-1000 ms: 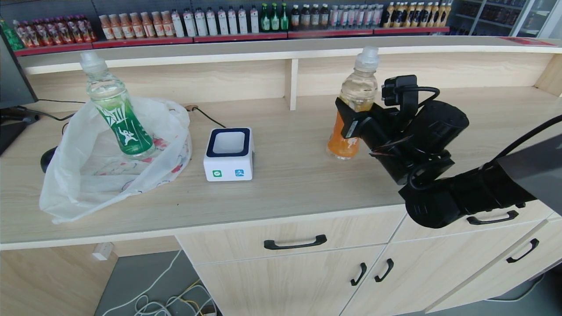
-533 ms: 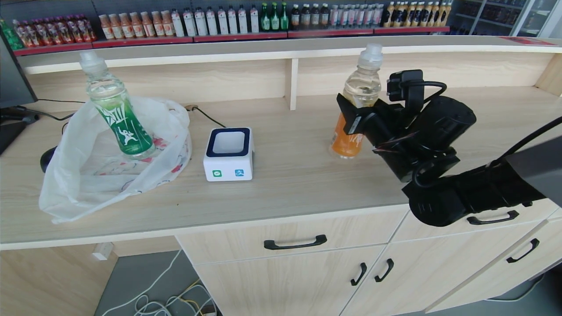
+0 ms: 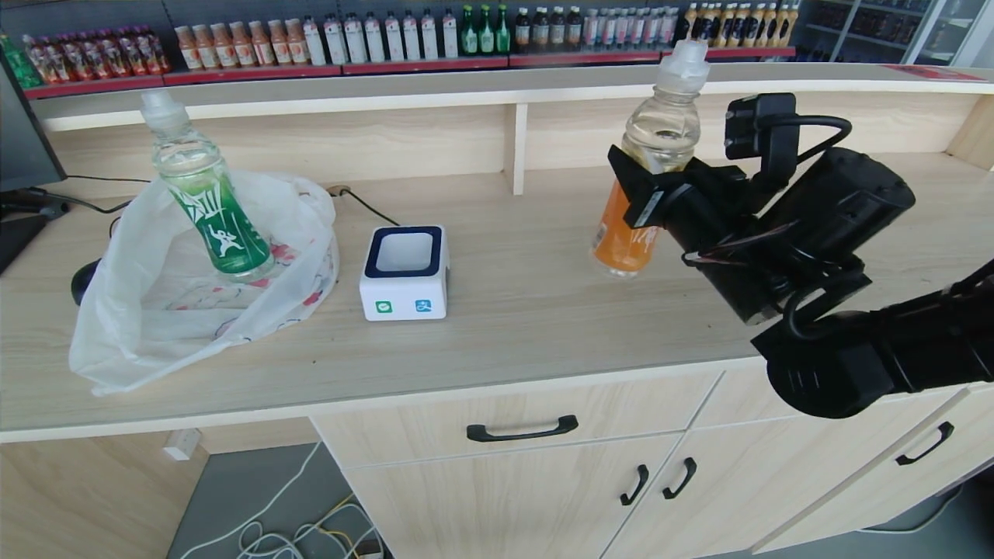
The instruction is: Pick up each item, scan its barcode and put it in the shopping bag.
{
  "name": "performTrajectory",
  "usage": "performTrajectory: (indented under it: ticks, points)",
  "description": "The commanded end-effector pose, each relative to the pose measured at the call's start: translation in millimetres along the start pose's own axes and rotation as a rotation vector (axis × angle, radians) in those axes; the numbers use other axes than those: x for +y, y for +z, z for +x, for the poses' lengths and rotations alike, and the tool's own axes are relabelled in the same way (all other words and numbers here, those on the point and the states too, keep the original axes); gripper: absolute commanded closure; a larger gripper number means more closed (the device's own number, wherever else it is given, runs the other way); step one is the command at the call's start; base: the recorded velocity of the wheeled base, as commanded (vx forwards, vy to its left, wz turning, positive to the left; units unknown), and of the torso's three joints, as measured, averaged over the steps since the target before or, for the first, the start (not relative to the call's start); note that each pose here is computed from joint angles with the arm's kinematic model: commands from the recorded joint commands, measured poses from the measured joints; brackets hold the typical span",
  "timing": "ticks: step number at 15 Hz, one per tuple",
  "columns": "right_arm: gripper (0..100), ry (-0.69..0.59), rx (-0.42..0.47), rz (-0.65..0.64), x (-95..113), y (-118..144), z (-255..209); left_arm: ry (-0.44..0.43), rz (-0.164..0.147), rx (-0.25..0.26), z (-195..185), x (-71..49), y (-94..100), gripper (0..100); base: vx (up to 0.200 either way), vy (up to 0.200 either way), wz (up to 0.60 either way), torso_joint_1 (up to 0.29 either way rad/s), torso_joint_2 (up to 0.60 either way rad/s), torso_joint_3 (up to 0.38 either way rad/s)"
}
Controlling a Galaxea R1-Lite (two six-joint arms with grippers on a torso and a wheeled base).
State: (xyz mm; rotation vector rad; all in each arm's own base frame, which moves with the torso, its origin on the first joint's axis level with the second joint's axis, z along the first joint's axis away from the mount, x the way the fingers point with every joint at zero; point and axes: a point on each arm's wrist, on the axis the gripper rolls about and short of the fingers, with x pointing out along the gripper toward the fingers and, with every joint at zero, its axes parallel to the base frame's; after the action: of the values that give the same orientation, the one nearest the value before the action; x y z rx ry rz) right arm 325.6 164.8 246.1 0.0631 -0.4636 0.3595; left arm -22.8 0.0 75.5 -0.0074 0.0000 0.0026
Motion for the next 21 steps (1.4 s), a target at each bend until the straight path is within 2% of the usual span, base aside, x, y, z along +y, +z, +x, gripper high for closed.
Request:
performTrajectory:
  ticks: [1,5,10,13,16,18,21]
  points:
    - [100,0.010,-0.024,0.007,0.3,27.0,-20.6,0.001,0.000,0.000,0.0,0.0,0.0,0,0.000,0.000,0.00,0.000,0.00,0.000]
    - [100,0.017,-0.003,0.009,-3.3,46.8,-58.2,-0.001,0.000,0.000,0.0,0.0,0.0,0,0.000,0.000,0.00,0.000,0.00,0.000]
    - [100,0.114,0.019,0.054,18.0,62.6,-100.7,0.001,0.000,0.000,0.0,0.0,0.0,0,0.000,0.000,0.00,0.000,0.00,0.000]
    - [100,0.126,0.010,0.062,15.9,72.2,-117.6,0.001,0.000,0.000,0.0,0.0,0.0,0,0.000,0.000,0.00,0.000,0.00,0.000]
    - [100,0.179,0.004,0.132,22.2,82.1,-138.3,0.001,0.000,0.000,0.0,0.0,0.0,0,0.000,0.000,0.00,0.000,0.00,0.000]
    - [100,0.234,0.033,0.182,23.0,79.6,-153.2,0.001,0.000,0.000,0.0,0.0,0.0,0,0.000,0.000,0.00,0.000,0.00,0.000]
    - [100,0.395,0.042,0.226,27.2,77.0,-152.5,0.001,0.000,0.000,0.0,0.0,0.0,0,0.000,0.000,0.00,0.000,0.00,0.000]
